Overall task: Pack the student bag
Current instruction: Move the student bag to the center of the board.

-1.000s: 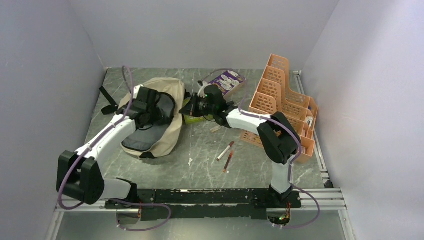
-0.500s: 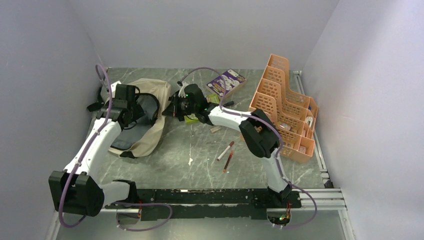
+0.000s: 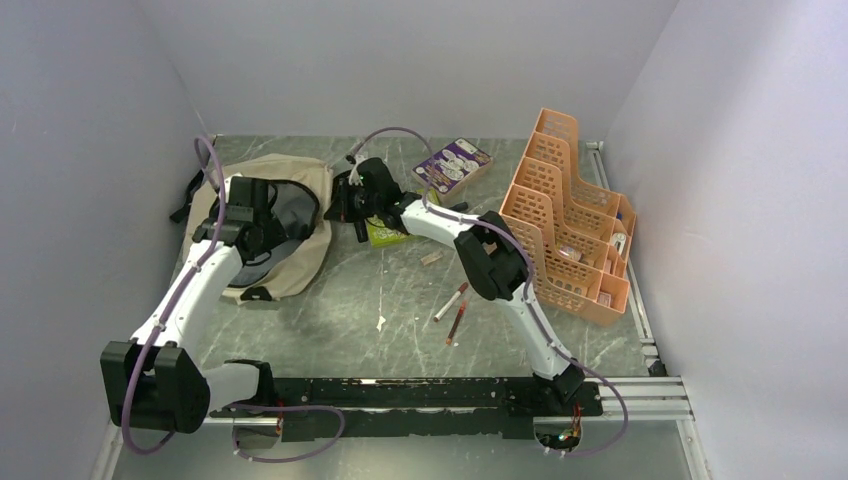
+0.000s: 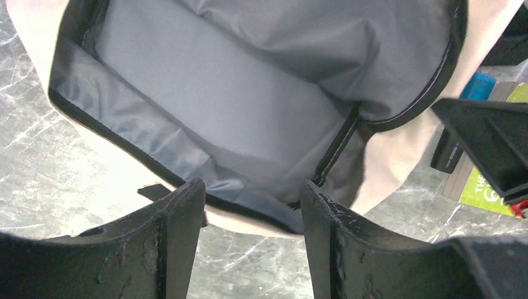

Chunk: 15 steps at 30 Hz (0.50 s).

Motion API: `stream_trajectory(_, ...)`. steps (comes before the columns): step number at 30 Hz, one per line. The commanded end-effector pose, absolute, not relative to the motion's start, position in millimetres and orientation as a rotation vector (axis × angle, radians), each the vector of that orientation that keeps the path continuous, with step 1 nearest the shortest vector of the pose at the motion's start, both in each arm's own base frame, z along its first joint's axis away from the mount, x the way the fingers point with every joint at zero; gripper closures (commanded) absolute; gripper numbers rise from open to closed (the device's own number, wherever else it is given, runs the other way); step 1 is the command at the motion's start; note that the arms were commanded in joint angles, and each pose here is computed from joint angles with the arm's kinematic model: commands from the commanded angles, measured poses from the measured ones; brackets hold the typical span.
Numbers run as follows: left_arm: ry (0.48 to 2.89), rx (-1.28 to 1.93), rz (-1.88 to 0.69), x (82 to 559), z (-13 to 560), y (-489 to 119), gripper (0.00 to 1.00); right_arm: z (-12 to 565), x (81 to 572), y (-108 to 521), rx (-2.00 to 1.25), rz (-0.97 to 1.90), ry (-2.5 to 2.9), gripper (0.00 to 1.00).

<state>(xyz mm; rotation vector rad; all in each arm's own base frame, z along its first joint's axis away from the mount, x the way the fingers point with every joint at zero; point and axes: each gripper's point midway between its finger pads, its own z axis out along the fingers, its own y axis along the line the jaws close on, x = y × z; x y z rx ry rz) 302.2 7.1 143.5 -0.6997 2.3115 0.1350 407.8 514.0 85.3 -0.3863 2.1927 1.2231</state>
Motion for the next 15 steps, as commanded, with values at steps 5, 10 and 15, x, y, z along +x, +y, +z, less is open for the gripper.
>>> stream_trajectory(5,2.328,-0.701,0.152,297.3,134.2,16.1,0.37,106.8,459.4,466.2,-0.352,0.933,2.098,0.63)
stream_trajectory(10,2.325,-0.721,0.145,299.5,131.7,20.9,0.37,140.1,443.4,447.6,-0.438,0.921,2.022,0.58)
stream_trajectory(15,2.342,-0.752,0.133,302.3,123.3,23.4,0.38,153.6,422.6,422.9,-0.47,0.874,2.0,0.57)
